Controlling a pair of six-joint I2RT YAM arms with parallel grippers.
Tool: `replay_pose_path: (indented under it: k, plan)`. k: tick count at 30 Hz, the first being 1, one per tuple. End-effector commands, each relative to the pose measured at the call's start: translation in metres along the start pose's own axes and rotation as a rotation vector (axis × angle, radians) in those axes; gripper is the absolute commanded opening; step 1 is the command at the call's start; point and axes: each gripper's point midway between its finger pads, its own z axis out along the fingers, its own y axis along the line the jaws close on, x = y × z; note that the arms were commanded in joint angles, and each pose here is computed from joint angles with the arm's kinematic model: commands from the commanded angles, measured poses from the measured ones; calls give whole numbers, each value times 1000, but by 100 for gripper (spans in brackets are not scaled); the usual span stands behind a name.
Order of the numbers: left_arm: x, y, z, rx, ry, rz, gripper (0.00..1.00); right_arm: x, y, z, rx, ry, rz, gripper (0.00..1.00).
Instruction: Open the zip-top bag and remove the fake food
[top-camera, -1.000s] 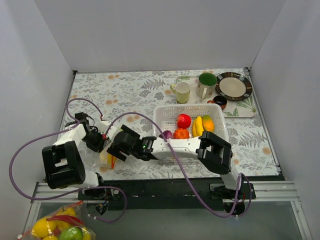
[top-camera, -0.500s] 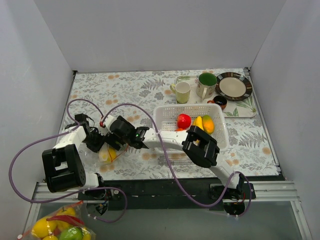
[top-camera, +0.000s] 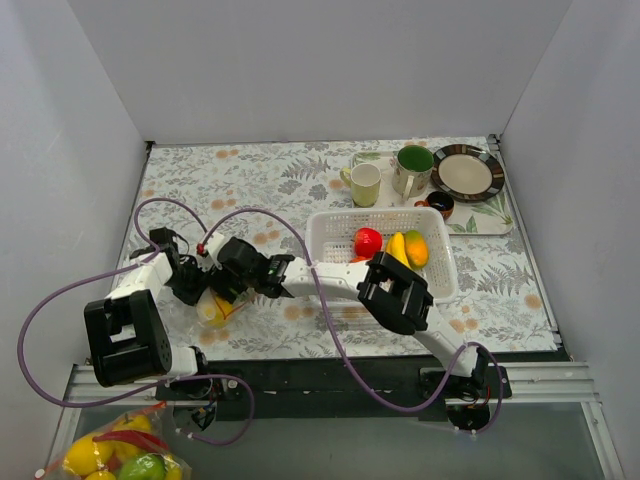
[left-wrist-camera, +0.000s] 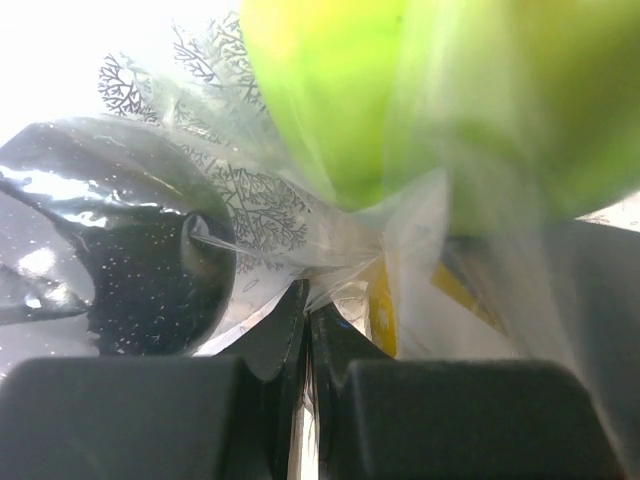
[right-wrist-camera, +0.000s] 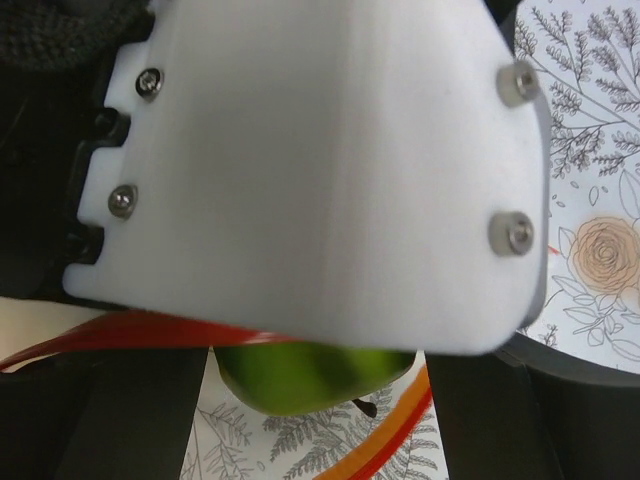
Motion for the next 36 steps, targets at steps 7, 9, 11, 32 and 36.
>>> replay_pose_path:
  k: [7,9,11,32,36]
  plan:
    - [8,1,-5,-21,38,25,0,26,-3,-45,2,44,58,72]
    - [7,2,-7,-29,33,27,0,24,-9,-63,18,34,64,70]
    - [6,2,-8,-33,32,27,0,14,-12,-81,19,8,68,70]
    - [-52,-14,-57,60,-140,-70,0,78,-166,-256,540,-37,282,63]
    - [-45,-16,-43,76,-113,-90,0,96,-176,-255,576,5,291,81]
